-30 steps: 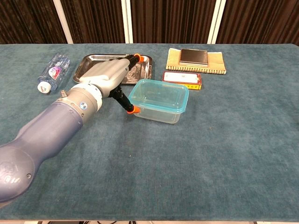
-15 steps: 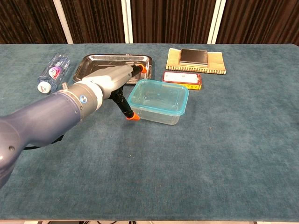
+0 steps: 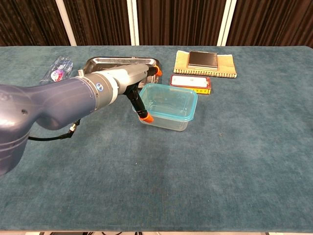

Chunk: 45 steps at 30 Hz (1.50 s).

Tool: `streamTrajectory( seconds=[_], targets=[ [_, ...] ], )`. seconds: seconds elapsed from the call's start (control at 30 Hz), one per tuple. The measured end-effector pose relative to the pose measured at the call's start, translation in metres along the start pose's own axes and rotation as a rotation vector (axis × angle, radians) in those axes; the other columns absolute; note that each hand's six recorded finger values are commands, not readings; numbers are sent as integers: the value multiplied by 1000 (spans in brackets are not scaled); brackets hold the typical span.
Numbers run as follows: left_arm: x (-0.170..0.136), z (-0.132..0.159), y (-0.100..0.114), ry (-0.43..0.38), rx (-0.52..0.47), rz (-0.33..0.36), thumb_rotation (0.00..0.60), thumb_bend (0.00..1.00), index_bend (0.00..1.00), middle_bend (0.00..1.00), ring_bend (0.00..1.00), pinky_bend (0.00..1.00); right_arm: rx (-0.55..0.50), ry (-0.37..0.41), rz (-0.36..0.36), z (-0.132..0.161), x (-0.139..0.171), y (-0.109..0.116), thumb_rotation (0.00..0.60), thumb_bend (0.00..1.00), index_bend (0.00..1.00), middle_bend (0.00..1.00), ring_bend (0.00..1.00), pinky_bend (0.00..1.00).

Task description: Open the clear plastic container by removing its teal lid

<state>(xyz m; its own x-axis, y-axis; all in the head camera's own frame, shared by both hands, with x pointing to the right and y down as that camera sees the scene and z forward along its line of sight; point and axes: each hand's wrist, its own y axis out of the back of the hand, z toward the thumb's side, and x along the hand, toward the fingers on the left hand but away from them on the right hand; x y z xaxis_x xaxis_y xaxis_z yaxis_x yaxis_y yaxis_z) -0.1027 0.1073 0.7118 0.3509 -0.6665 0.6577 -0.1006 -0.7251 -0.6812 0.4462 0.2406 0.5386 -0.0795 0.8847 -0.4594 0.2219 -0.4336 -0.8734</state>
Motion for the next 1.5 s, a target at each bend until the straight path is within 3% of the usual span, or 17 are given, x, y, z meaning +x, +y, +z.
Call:
streamTrajectory(
  seconds=[0.43, 0.6, 0.77, 1.07, 1.5],
  targets=[
    [20, -2, -9, -24, -56, -58, 600, 0, 0, 12, 1, 146, 8, 1, -9, 0, 0, 1, 600, 284, 0, 0, 0, 0],
    [26, 0, -11, -35, -85, -55, 600, 16, 0, 146, 106, 254, 10, 2, -10, 0, 0, 1, 600, 285, 0, 0, 0, 0],
    [32, 6, -11, -60, -110, -24, 600, 132, 60, 345, 284, 413, 11, 11, -8, 2, 0, 0, 600, 284, 0, 0, 0, 0],
    [32, 17, -10, -151, -77, 40, 600, 149, 124, 370, 300, 430, 16, 24, 1, 4, 1, -1, 600, 284, 0, 0, 0, 0],
    [13, 5, -7, -274, -10, 23, 600, 163, 242, 421, 326, 459, 17, 102, 31, 26, 0, -7, 600, 284, 0, 0, 0, 0]
  ],
)
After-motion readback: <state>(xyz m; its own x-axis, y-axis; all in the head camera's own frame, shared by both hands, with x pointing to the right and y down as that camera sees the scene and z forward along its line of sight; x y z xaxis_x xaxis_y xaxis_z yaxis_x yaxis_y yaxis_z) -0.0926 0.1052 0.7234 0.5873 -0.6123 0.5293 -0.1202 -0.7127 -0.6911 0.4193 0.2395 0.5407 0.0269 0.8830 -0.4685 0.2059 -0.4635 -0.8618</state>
